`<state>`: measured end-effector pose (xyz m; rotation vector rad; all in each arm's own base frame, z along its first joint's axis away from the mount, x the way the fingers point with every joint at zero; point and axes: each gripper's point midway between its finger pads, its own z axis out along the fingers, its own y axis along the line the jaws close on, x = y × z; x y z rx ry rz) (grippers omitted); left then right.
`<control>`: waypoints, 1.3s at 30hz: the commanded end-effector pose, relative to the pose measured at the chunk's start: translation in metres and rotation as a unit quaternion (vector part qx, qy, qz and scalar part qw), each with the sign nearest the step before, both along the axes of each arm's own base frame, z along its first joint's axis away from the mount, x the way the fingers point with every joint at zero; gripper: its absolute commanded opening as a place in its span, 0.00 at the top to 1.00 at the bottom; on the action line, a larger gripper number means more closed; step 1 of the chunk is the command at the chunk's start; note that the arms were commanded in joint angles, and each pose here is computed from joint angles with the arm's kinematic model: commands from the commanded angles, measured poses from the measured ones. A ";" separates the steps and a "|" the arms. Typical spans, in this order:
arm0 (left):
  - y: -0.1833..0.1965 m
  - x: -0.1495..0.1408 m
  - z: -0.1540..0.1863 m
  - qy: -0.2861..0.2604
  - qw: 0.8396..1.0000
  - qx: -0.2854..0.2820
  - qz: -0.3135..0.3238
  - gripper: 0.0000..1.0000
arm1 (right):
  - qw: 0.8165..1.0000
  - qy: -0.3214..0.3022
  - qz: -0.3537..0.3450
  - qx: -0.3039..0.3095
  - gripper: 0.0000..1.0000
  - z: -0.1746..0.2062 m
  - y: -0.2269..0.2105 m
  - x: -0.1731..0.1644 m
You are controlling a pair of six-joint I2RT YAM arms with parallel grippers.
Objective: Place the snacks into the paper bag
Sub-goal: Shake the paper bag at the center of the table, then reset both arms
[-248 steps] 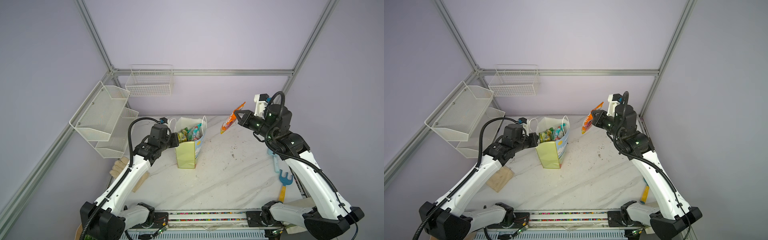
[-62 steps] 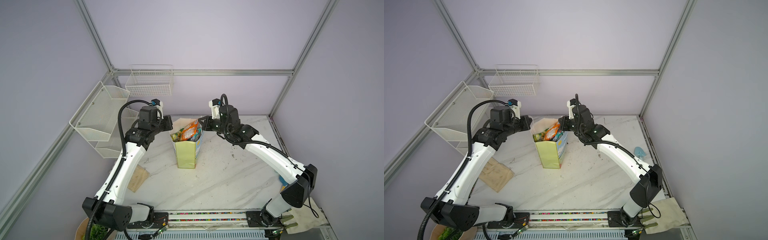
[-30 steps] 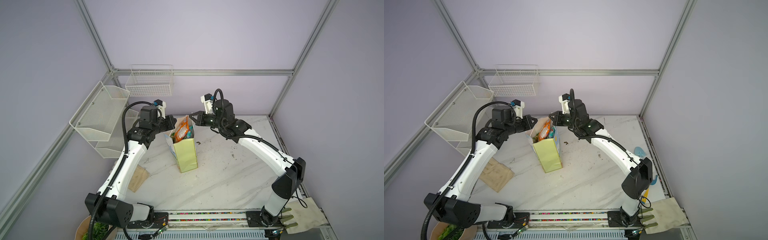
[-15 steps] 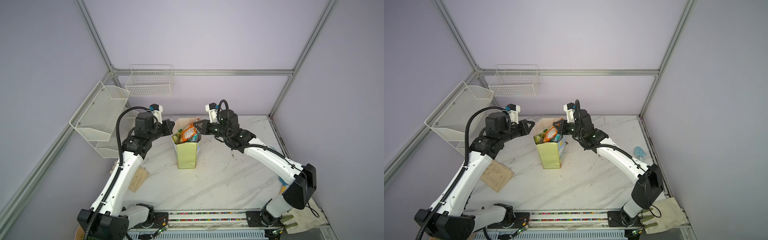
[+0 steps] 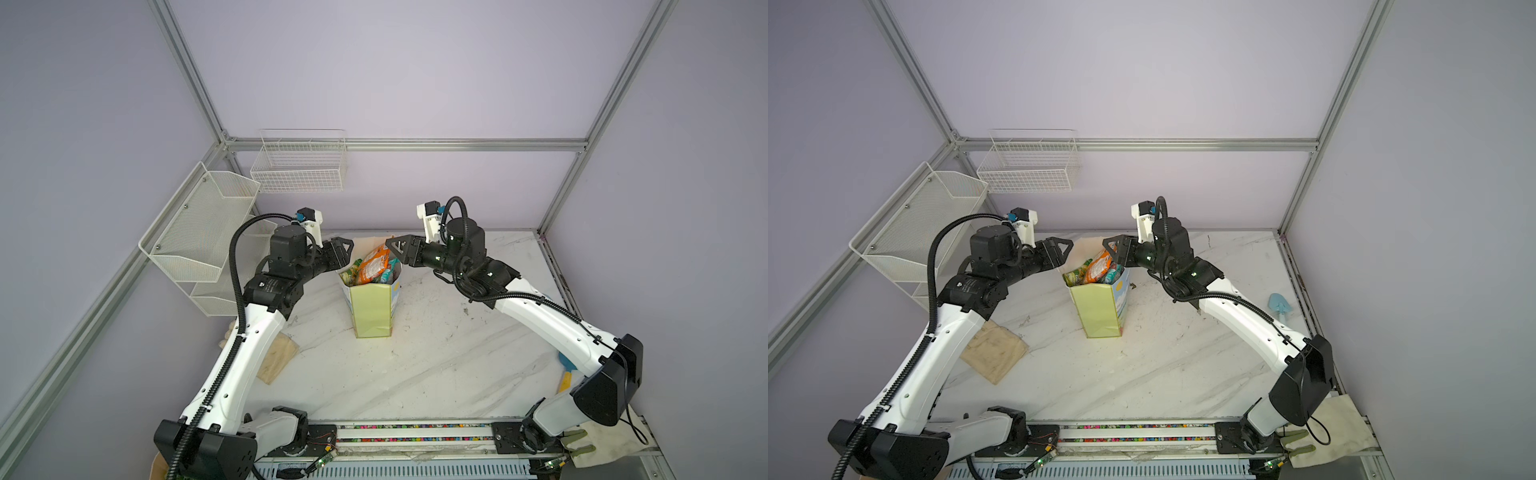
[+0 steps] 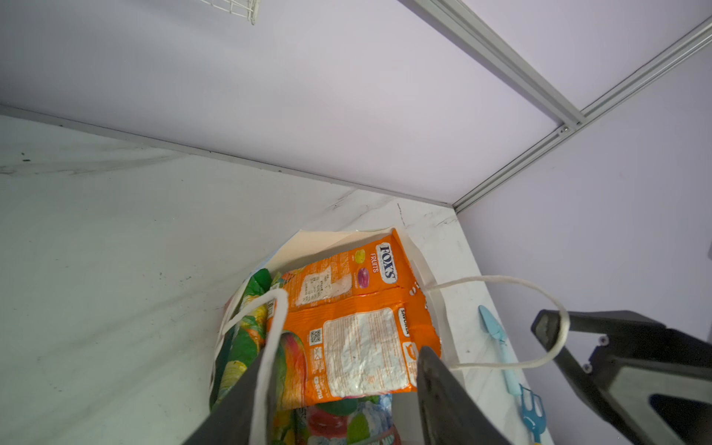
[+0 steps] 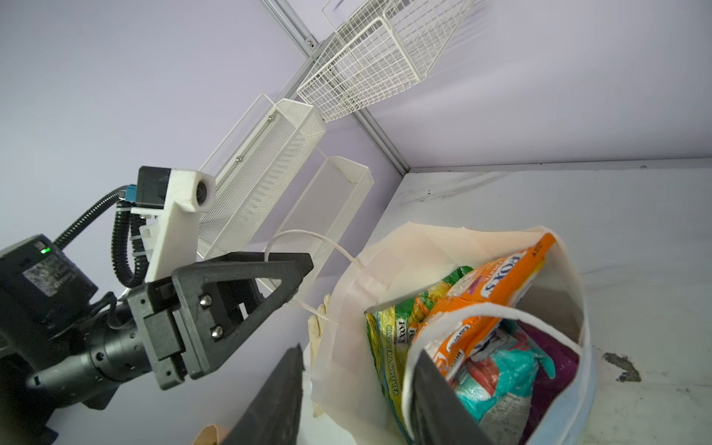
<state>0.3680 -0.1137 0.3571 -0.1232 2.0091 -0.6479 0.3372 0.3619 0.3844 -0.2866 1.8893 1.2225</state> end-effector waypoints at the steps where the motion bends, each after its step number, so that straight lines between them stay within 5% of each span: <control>1: 0.007 -0.007 0.027 -0.042 0.999 0.012 0.008 0.31 | 0.999 -0.036 -0.011 0.008 0.42 0.030 -0.009 -0.006; 7: 0.014 -0.012 0.032 -0.049 0.998 0.028 0.021 0.19 | 0.998 -0.042 -0.034 -0.012 0.21 0.030 -0.019 -0.005; 16: 0.034 -0.027 0.037 -0.058 0.995 0.060 0.060 0.00 | 0.995 -0.053 -0.076 -0.039 0.03 0.031 -0.043 -0.006; 27: 0.047 -0.041 0.033 -0.064 0.991 0.077 0.084 0.00 | 0.987 -0.074 -0.125 -0.067 0.03 0.034 -0.071 -0.009; 39: 0.076 -0.059 0.018 -0.080 0.979 0.115 0.146 0.00 | 0.955 -0.141 -0.243 -0.097 0.03 0.037 -0.138 -0.019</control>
